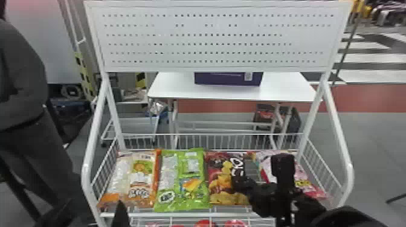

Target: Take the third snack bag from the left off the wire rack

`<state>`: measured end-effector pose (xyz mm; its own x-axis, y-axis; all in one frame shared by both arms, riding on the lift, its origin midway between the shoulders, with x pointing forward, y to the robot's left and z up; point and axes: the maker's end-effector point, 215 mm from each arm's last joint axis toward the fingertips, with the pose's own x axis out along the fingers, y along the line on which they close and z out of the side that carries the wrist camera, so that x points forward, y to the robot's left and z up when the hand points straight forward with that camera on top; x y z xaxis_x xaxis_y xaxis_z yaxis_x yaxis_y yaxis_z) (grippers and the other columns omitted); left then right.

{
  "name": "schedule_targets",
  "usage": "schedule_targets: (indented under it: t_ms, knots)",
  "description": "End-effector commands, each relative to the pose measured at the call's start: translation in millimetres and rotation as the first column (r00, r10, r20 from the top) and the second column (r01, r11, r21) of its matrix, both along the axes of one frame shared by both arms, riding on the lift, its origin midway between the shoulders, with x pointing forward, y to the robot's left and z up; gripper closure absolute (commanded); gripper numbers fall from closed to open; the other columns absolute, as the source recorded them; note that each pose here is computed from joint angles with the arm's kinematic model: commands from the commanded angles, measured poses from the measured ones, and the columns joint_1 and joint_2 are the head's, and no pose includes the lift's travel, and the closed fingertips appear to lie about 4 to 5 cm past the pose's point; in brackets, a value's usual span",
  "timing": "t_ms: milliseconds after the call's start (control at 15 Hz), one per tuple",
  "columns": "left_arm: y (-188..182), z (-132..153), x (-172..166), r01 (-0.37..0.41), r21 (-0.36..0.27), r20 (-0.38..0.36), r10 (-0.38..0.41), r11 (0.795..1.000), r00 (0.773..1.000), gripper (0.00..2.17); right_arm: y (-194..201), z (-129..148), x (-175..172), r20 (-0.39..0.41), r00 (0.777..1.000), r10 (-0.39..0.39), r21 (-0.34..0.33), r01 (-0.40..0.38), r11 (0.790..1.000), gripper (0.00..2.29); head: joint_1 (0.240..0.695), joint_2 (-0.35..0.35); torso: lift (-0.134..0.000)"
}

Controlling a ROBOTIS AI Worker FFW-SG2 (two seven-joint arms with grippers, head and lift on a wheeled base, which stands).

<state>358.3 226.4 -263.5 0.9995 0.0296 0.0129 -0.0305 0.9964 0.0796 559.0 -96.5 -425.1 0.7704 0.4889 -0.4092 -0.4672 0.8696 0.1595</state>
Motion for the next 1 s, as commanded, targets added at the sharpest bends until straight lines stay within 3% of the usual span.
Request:
schedule_targets:
  t_ms: [0, 200, 600, 933]
  knots:
    - [-1, 1, 0, 0.002, -0.001, 0.003, -0.002, 1.0, 1.0, 0.14, 7, 19, -10, 0.038, 0.999, 0.012, 0.011, -0.012, 1.0, 2.22, 0.499, 0.0, 0.0]
    - [-1, 3, 0, 0.003, -0.001, 0.006, -0.003, 1.0, 1.0, 0.14, -7, 36, -21, 0.071, 0.997, -0.029, -0.016, 0.03, 0.999, 2.22, 0.499, 0.0, 0.0]
    - [-2, 7, 0, 0.007, -0.003, 0.013, -0.007, 1.0, 1.0, 0.14, -55, 109, -53, 0.208, 0.973, -0.1, -0.025, 0.107, 0.994, 2.22, 0.499, 0.0, 0.0]
    - [-1, 9, 0, 0.005, -0.001, 0.015, -0.005, 1.0, 1.0, 0.14, -127, 119, -109, 0.217, 0.956, -0.195, -0.039, 0.208, 0.977, 2.22, 0.499, 0.0, 0.0]
